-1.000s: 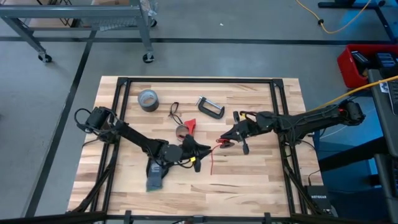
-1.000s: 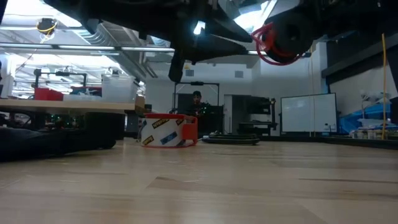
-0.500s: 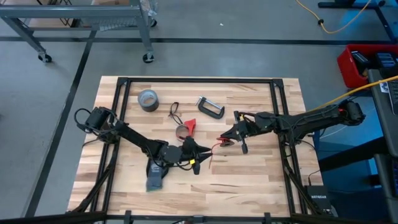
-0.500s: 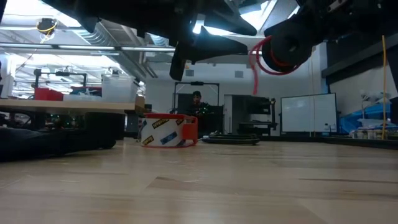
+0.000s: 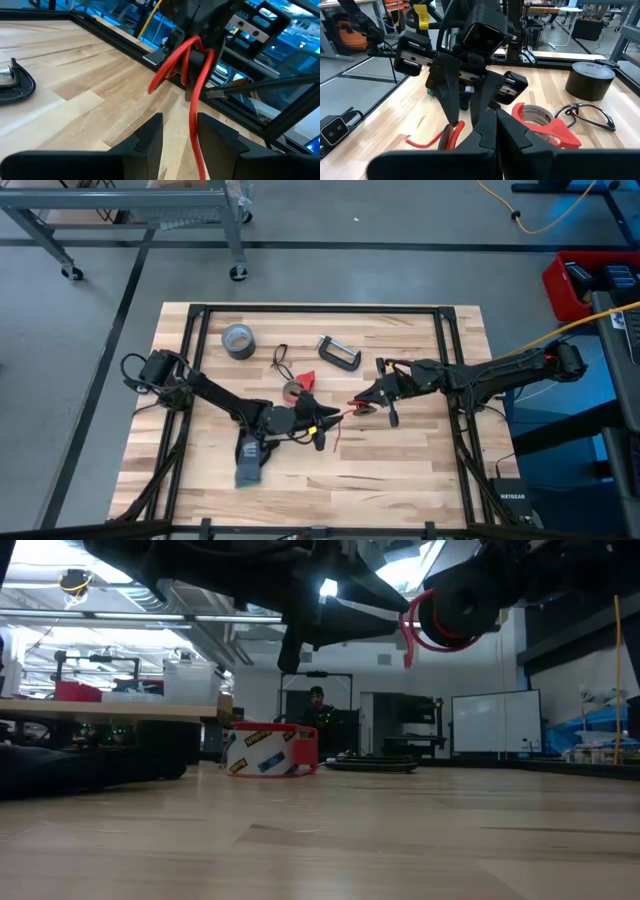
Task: Coil cords
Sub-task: Coil the red wire onto the spool
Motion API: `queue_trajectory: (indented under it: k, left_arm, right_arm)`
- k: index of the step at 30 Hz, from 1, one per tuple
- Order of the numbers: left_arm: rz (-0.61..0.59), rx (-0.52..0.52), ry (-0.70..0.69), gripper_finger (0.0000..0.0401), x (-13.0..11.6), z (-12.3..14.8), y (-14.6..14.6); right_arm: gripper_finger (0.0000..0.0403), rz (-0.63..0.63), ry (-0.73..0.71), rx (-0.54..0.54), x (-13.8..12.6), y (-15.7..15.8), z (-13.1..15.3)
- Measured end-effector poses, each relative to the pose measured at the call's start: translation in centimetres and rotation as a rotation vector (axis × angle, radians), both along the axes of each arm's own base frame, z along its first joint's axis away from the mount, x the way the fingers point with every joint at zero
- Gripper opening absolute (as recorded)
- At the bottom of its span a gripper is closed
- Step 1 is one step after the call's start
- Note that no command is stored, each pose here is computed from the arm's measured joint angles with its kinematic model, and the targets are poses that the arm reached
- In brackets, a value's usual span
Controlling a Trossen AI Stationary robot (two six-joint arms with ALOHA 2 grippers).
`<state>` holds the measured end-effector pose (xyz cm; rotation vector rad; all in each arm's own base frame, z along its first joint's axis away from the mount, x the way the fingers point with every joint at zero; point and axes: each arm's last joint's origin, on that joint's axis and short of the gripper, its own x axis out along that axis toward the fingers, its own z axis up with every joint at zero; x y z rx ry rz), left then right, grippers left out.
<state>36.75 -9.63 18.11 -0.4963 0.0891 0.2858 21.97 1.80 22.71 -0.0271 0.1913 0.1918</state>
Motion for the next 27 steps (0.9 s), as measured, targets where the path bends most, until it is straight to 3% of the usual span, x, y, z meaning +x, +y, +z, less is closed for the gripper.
queue_trajectory:
  k: [11,20,27]
  left_arm:
    - [0.002,-0.002,-0.001,0.0108,0.03,0.01,0.07]
    - [0.002,-0.002,-0.001,0.0013,0.03,0.01,0.07]
    - [-0.013,0.009,0.001,0.0005,-0.13,0.02,-0.49]
  right_arm:
    - [0.0005,-0.026,-0.025,-0.002,0.06,-0.07,0.24]
    - [0.0005,-0.028,-0.056,0.0,0.11,-0.07,0.52]
    - [0.0005,-0.099,-0.05,0.033,0.13,-0.26,0.53]
